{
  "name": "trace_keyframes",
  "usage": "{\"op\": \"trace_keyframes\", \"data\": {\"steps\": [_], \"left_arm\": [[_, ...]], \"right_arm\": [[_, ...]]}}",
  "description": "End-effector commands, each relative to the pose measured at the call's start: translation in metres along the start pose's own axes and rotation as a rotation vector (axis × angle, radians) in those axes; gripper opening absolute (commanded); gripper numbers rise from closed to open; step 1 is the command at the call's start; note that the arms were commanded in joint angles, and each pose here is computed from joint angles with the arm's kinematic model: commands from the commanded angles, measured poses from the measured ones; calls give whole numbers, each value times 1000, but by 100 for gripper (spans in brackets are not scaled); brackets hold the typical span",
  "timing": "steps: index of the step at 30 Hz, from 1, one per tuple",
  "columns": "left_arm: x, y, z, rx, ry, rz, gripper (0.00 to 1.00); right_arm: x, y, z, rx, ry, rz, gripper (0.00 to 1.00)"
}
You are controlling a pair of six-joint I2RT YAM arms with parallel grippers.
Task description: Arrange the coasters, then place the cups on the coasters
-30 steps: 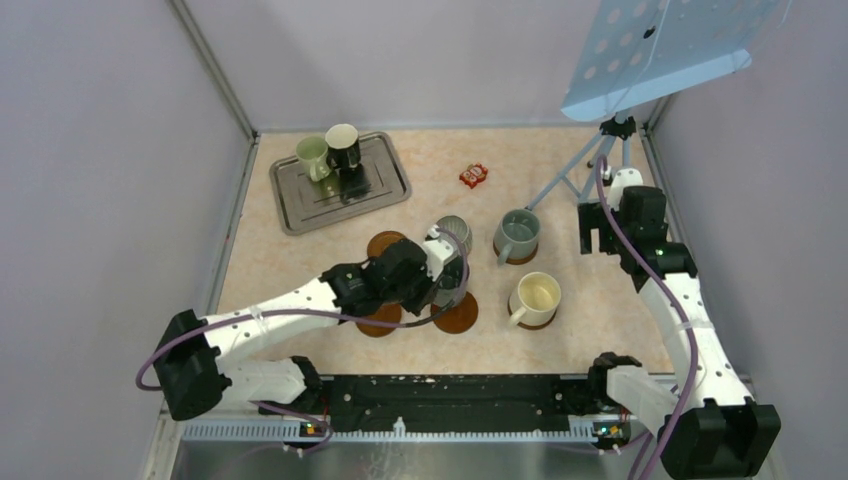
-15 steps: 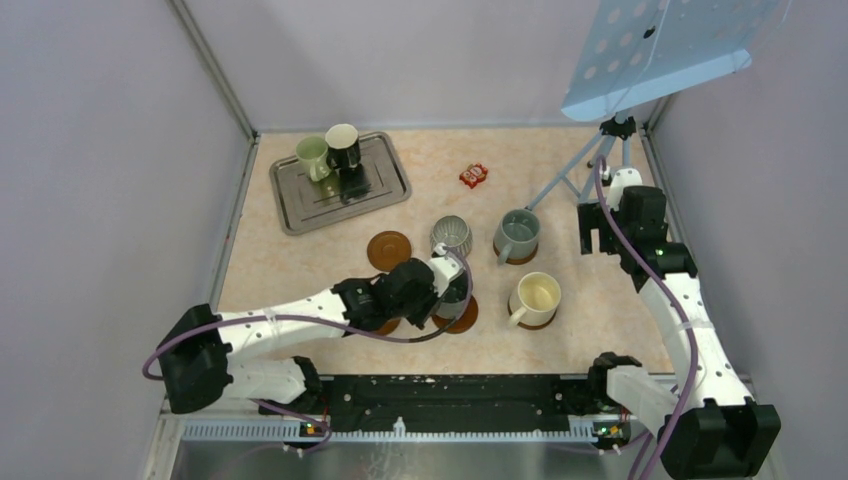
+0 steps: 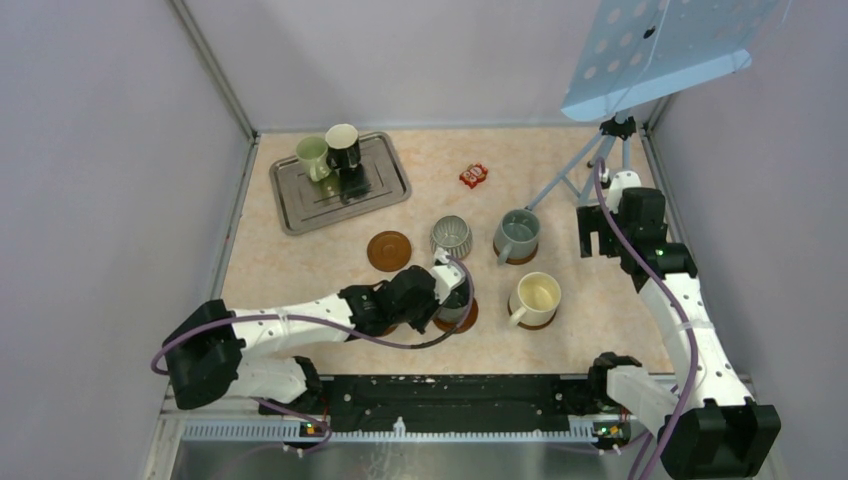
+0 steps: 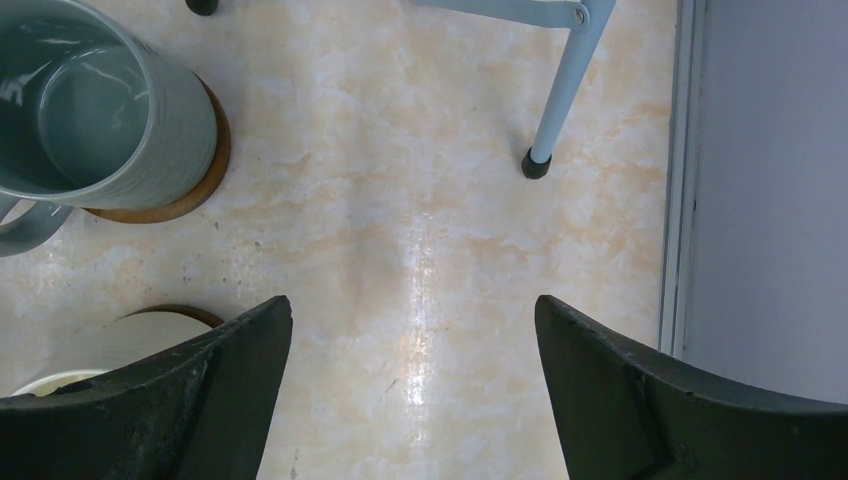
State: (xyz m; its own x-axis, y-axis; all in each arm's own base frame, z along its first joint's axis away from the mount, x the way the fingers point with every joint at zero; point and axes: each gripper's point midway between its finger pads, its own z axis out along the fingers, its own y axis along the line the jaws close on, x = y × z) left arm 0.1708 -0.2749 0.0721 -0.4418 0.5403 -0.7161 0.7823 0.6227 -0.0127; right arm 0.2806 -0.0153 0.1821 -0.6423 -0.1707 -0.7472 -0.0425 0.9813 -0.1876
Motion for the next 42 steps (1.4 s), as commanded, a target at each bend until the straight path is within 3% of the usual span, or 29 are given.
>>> {"op": "trace_keyframes", "data": {"steps": [1, 12, 17, 25, 30, 35, 38, 42], "left_arm": [[-38, -8, 3, 29, -141, 3, 0], [-21, -11, 1, 36, -81, 4, 2], [-14, -11, 4, 39, -53, 13, 38], [-11, -18, -8, 90, 15, 56, 53], [-29, -15, -37, 95, -39, 118, 76], [-55, 3, -58, 71, -104, 191, 74], [-51, 23, -56, 72, -47, 187, 72], [-42, 54, -45, 13, 20, 188, 56]], "right_arm": [[-5, -2, -4, 6, -28, 22, 90], [-4, -2, -4, 6, -27, 17, 90], [-3, -2, -2, 8, -27, 16, 90], [-1, -2, 0, 9, -24, 8, 90], [0, -1, 0, 4, -26, 5, 90], [-2, 2, 1, -8, -33, 15, 90], [-2, 3, 1, -14, -37, 20, 90], [-2, 4, 4, -18, -39, 25, 90]]}}
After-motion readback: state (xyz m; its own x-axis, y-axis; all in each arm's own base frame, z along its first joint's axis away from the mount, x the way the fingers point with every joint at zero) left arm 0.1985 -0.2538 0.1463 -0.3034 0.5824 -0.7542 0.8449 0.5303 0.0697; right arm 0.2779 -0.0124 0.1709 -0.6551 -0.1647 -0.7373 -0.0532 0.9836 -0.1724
